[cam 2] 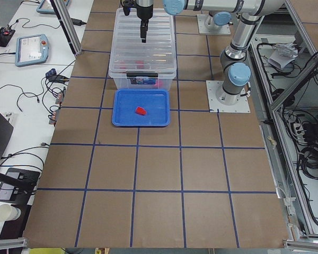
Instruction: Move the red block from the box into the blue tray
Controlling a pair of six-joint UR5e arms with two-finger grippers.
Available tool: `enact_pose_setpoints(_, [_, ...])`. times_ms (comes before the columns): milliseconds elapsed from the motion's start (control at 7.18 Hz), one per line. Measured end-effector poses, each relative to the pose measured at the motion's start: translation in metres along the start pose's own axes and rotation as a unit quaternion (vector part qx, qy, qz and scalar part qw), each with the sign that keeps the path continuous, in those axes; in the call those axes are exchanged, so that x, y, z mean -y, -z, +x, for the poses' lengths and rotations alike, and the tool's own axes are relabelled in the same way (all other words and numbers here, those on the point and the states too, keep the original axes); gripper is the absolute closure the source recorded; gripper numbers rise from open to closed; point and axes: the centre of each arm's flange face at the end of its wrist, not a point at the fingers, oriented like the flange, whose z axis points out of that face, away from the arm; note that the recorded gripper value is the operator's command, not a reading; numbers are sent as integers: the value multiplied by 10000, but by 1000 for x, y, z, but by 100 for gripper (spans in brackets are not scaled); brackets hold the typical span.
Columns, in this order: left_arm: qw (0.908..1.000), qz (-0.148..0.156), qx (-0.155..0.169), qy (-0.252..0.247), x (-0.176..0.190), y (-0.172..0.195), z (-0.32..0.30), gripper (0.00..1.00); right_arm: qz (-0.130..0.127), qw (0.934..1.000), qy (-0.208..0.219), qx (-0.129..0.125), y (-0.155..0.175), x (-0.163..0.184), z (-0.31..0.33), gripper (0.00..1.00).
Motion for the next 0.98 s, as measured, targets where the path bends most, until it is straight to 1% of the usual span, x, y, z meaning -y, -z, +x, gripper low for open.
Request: enact_pose_setpoints(975, [10000, 22, 3, -15, -1, 1, -2, 0, 12, 10000, 7, 2, 0, 0, -1, 0])
